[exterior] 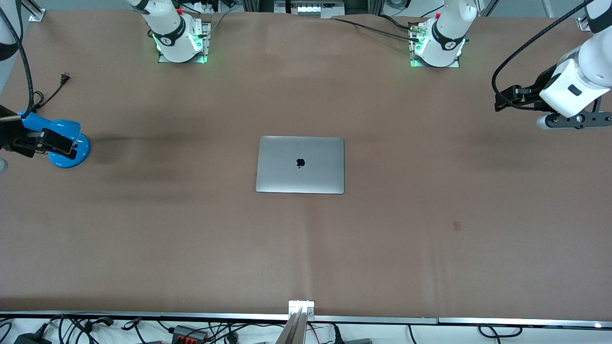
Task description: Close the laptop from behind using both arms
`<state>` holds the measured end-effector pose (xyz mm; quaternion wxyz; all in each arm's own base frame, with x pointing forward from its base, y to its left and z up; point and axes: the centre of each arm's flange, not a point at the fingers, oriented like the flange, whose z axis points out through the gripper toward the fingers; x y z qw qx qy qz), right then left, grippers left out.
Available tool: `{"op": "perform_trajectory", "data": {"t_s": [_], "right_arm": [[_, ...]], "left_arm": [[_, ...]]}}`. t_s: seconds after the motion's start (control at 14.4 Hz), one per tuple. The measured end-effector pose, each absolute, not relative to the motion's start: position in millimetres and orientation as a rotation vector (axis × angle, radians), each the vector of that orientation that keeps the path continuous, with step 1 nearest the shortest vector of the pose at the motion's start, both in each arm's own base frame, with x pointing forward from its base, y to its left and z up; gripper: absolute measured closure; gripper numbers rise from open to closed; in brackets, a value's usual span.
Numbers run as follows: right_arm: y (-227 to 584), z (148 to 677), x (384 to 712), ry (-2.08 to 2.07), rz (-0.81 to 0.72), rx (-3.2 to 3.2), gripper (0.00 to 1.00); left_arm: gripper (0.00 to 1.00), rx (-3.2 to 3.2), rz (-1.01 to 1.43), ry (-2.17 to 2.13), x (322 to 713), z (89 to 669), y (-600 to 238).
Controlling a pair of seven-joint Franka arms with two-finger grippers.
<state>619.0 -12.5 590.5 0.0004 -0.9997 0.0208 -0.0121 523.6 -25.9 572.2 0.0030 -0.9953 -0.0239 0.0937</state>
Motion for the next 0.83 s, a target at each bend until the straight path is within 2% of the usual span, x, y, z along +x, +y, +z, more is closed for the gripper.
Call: {"op": "perform_trajectory", "data": {"t_s": [0.62, 0.83], "right_arm": [[-16.8, 585.0, 549.6, 0.012, -0.032, -3.154, 0.0], [-16.1, 589.3, 539.2, 0.009, -0.039, -3.152, 0.0]], "left_arm": [[0.0, -3.138, 0.25, -0.077, 528.0, 575.1, -27.1], [0.0, -3.138, 0.255, -0.078, 530.1, 572.8, -26.3]]}}
